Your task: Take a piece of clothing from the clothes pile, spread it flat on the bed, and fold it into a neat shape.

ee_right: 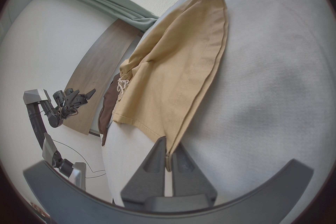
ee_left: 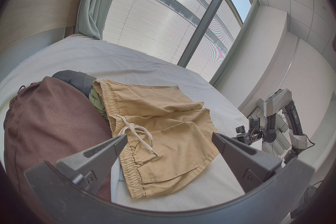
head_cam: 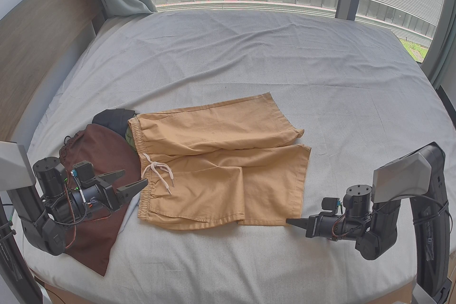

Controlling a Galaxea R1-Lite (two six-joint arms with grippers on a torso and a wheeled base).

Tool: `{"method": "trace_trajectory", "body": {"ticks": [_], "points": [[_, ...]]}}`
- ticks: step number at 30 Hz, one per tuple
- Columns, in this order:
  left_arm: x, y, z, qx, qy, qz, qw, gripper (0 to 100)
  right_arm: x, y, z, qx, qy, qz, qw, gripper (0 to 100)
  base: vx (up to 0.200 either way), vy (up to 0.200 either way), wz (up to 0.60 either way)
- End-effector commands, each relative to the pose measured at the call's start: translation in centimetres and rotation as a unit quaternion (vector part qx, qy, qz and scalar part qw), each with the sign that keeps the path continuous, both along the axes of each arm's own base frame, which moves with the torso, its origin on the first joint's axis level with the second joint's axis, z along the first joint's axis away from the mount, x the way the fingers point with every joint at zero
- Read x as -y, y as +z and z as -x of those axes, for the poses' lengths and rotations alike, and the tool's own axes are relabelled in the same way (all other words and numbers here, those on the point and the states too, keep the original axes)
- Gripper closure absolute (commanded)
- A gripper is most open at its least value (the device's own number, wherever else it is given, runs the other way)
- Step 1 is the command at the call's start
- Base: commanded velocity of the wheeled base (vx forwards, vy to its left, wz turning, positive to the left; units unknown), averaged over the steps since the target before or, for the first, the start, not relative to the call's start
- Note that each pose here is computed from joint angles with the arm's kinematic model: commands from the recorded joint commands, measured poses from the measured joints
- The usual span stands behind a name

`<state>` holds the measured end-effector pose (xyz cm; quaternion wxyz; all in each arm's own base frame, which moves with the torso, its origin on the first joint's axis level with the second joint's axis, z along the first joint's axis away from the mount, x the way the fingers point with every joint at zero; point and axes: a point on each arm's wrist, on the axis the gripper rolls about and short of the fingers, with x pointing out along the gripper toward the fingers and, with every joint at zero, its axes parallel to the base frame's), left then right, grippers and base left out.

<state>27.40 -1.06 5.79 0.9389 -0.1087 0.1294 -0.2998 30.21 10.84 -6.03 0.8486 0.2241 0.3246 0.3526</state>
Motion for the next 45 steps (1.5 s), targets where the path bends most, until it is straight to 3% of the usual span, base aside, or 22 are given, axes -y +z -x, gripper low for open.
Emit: {"method": "trace_trajectory", "body": {"ticks": [1, 13, 45], "points": [[-0.1, -0.2, 0.0, -0.004, 0.002, 0.000, 1.0000, 0, 1.2, 0.6, 0.3, -0.002, -0.016, 0.002, 0.9999, 100, 0.000, 0.000, 0.00], [-0.6, -1.6, -0.5, -0.027, 0.011, 0.001, 0.9996, 0, 3.8, 1.9, 0.6, 0.010, -0.050, 0.012, 0.9986, 100, 0.000, 0.000, 0.00], [-1.8, -6.7, -0.9, -0.115, 0.003, 0.018, 0.9932, 0, 3.4, 1.5, 0.4, 0.014, -0.041, 0.014, 0.9990, 100, 0.000, 0.000, 0.00]]}}
